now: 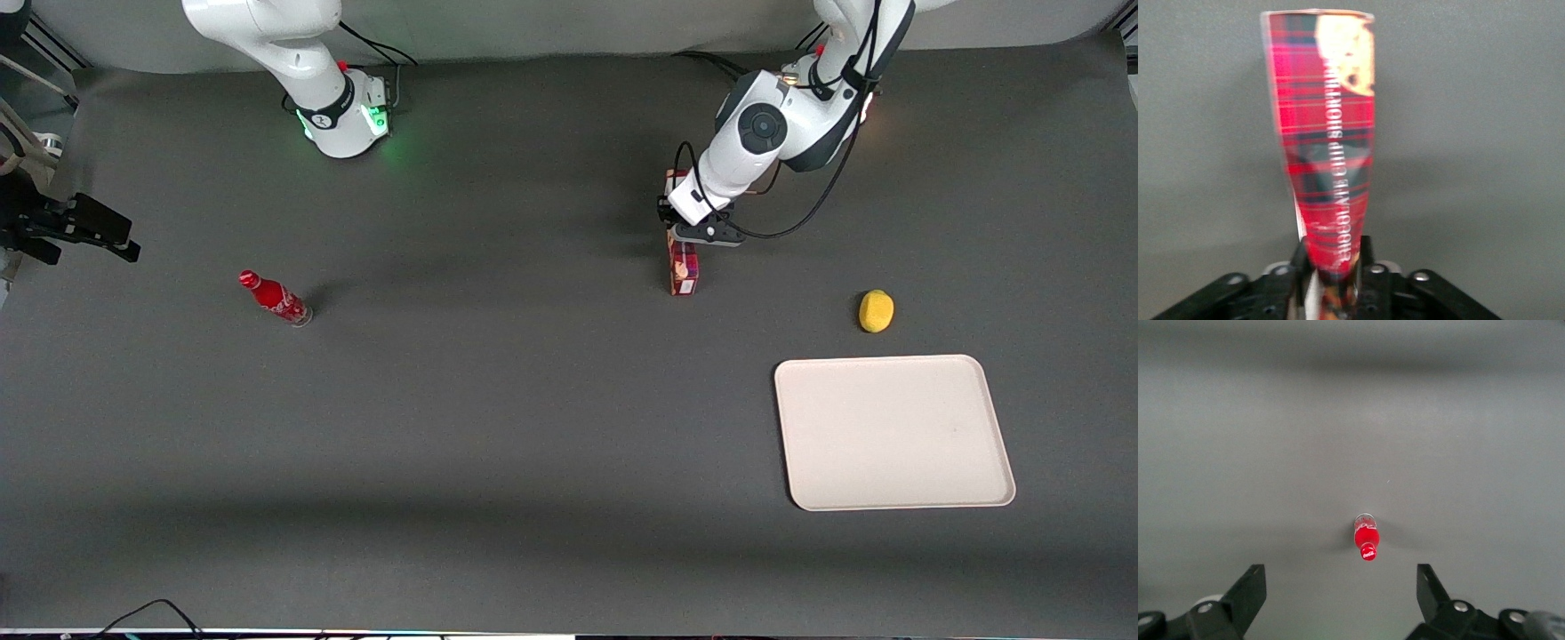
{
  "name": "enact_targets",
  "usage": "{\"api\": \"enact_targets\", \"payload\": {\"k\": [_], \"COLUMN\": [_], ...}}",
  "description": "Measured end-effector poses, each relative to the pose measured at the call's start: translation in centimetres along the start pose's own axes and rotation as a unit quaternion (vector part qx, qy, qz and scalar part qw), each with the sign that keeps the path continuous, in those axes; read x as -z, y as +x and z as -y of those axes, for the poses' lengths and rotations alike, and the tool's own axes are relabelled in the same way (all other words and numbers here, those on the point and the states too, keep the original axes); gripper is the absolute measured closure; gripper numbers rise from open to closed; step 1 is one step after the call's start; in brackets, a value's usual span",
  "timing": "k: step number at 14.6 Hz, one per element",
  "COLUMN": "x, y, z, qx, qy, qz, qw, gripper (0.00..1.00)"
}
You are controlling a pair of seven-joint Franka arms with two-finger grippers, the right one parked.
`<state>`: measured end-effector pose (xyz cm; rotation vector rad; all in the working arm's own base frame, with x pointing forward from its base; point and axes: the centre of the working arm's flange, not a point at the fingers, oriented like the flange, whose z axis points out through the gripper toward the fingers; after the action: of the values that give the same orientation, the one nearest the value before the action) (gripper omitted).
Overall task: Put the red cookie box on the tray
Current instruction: 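Close the left gripper on the cookie box and lift it, then carry the held cookie box over to the white tray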
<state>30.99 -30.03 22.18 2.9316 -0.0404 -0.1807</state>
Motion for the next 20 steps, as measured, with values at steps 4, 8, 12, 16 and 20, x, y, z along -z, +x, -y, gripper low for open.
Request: {"api": "enact_targets", "payload": {"k": [4, 8, 12, 16, 20], "x": [0.1, 1.5, 9.8, 21.2, 30.4], "y": [0.6, 2.3, 7.7, 13.8, 19.2], "z": [0.7, 0.5, -1.2, 0.5, 7.2], "qx": [0.003, 0.010, 0.024, 0.010, 0.001], "qy": [0.003, 0.000, 0.021, 0.071, 0.070], "qz": [-0.004, -0.009, 0.030, 0.004, -0.014], "qw": [1.0000, 0.9999, 0.9990, 0.9974, 0.9975], "gripper": [0.95, 0.95, 0.95, 0.95, 0.95]}}
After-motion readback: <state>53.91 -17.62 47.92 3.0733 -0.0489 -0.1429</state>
